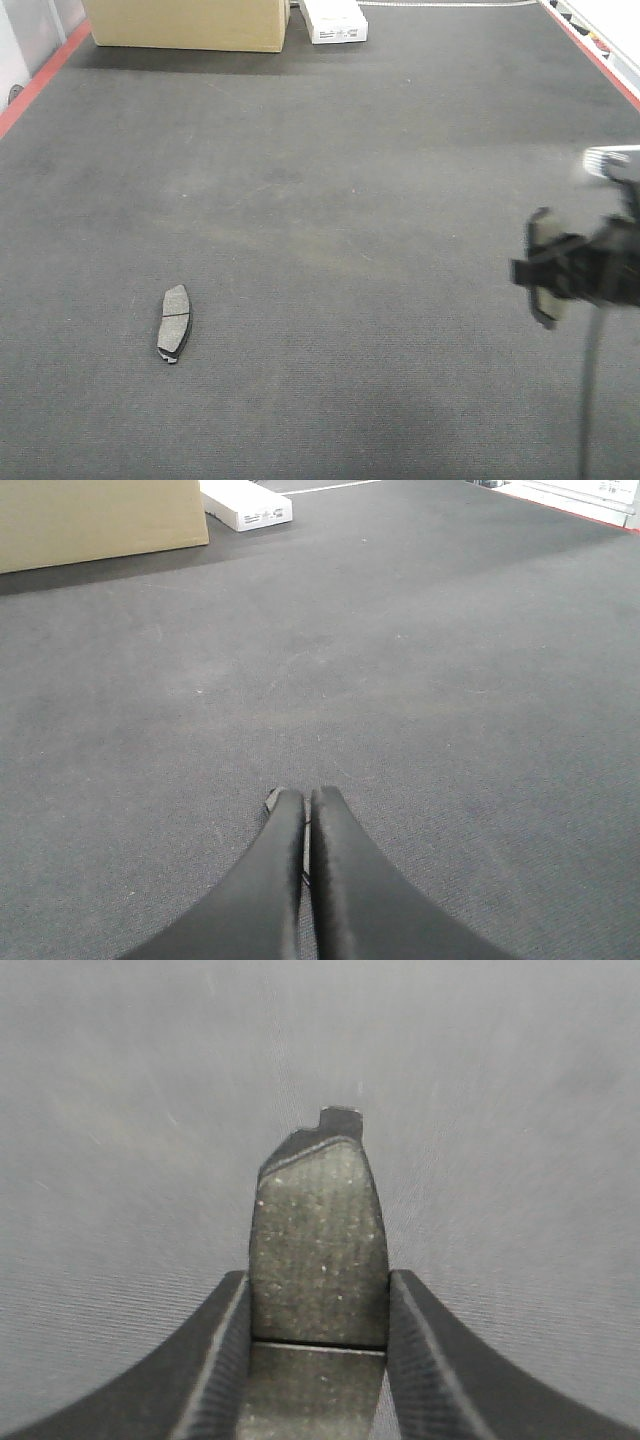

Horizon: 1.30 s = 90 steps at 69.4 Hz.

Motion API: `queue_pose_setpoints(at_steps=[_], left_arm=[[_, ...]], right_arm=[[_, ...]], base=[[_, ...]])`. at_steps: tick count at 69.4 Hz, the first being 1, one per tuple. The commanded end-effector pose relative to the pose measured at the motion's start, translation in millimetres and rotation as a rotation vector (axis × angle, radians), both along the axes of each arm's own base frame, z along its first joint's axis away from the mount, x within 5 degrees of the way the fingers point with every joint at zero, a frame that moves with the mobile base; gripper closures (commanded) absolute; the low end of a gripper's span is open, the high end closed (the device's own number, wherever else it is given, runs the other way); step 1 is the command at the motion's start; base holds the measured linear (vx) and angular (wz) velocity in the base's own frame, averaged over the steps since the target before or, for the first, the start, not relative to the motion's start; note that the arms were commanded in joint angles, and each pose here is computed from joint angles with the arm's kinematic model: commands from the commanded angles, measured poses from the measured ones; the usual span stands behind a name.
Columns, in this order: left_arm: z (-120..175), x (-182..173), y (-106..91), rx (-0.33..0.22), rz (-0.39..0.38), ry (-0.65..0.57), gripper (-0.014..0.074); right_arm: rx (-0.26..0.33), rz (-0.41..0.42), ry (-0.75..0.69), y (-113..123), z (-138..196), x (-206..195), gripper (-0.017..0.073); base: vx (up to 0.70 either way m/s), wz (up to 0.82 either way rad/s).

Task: Move and align brake pads A on conveyor
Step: 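Lower the right gripper's brake pad onto the belt beside the first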

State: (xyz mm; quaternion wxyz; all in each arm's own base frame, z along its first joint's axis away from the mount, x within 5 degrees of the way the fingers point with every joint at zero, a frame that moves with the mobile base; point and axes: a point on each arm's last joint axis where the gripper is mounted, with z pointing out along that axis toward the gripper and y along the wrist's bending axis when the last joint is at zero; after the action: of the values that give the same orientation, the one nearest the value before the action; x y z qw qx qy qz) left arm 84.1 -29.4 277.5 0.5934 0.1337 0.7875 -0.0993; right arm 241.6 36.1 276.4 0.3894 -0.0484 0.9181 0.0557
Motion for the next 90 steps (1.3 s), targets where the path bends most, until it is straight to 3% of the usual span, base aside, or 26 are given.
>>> queue_pose_setpoints(at_steps=[1,15,26,53,90], left_arm=[[13,1,-2.9,-0.03,-0.027,-0.079,0.0601],[13,1,-2.9,-0.03,-0.027,-0.079,0.0601],[13,1,-2.9,-0.03,-0.027,-0.079,0.0601],[13,1,-2.9,-0.03,-0.027,-0.079,0.0601],[13,1,-2.9,-0.03,-0.027,-0.079,0.0601]], right_arm=[[-0.005,0.008,-0.045,4,10,31,0.046],[-0.01,0.097,0.1,38,-13,66,0.046],[0.03,0.086,0.173,61,-32,88,0.046],[0.037,0.047,0.295,70,-76,119,0.0428],[0.044,0.035,0.309,70,-77,119,0.0117]], base=[[0.0,0.0],[0.0,0.0],[0.0,0.0],[0.0,0.0],[0.0,0.0]])
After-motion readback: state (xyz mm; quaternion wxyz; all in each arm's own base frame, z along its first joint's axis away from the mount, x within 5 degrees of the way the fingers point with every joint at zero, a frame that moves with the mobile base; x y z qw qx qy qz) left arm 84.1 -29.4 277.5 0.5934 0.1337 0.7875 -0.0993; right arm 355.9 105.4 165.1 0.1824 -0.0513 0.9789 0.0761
